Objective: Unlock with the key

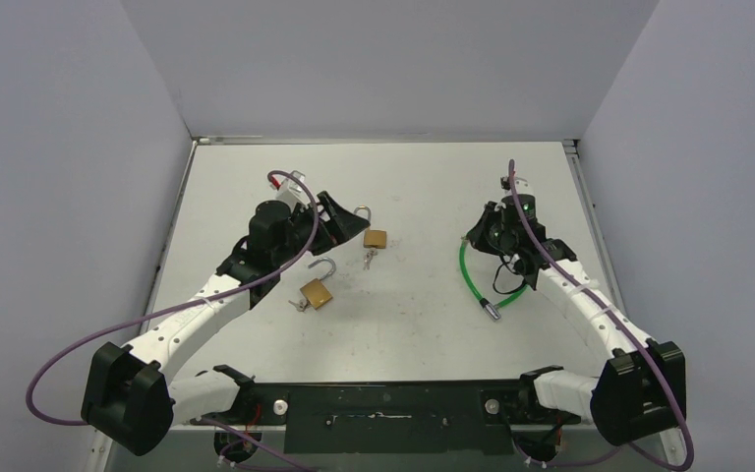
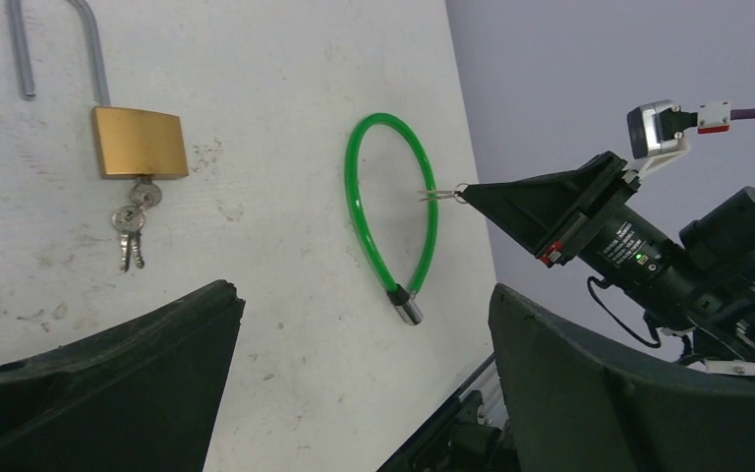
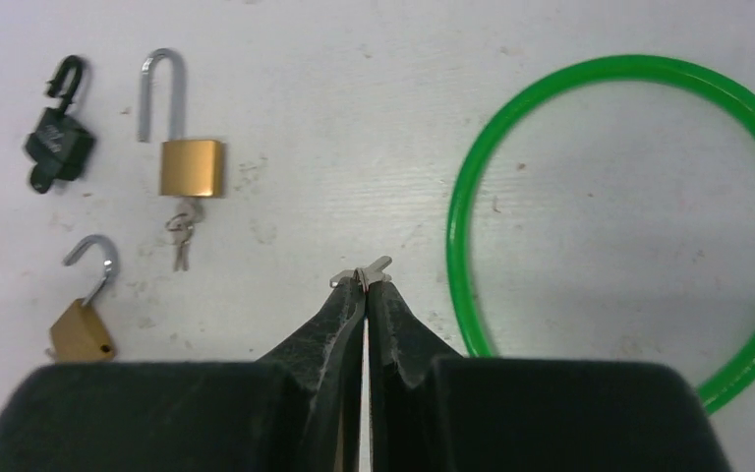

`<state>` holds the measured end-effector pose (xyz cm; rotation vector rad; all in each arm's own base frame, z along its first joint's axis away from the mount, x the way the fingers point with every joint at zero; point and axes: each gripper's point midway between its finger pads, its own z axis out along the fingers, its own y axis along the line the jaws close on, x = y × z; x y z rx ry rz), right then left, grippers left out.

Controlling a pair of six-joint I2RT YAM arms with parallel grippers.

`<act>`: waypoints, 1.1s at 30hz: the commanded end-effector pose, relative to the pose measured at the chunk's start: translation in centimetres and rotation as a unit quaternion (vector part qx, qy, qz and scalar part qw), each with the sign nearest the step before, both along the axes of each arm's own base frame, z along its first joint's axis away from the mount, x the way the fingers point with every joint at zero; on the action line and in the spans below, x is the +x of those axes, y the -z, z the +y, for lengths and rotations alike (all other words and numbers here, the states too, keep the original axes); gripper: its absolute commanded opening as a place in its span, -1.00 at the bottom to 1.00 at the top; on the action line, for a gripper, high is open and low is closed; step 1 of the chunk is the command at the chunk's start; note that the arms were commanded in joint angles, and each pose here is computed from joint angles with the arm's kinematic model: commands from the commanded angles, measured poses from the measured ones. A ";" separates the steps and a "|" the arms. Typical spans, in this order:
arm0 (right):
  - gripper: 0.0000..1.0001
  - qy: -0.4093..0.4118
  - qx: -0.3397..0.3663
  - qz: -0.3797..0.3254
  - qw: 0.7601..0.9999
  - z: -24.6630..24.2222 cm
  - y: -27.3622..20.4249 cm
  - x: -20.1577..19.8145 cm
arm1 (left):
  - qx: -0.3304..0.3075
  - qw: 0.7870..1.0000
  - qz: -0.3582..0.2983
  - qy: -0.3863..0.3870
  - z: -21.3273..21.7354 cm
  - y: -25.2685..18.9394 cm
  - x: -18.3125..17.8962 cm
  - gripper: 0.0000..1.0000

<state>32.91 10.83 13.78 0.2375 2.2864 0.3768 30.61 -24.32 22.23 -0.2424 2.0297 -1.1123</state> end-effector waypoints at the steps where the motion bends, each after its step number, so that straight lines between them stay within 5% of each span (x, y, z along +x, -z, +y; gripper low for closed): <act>1: -1.00 -0.074 0.073 -0.077 0.992 3.4 -5.7 0.6 | -0.089 0.996 -0.017 0.015 -1.6 -4.1 0.1 0.88; 7: -1.00 -0.171 0.176 -0.117 0.962 8.6 -11.4 -1.4 | -0.125 0.971 -0.145 0.142 -4.9 -8.4 -2.8 0.87; 13: -1.00 -0.220 0.251 -0.102 0.937 11.4 -15.3 -3.4 | 0.005 0.929 -0.280 0.241 -7.2 -7.4 -4.6 0.81; 20: -1.00 -0.226 0.308 -0.039 0.923 12.7 -17.1 -4.9 | 0.002 0.908 -0.318 0.274 -8.8 -7.6 -4.0 0.66; 33: -1.00 -0.197 0.338 0.009 0.920 13.0 -17.3 -5.2 | -0.043 0.894 -0.329 0.302 -11.5 -8.2 -4.2 -0.07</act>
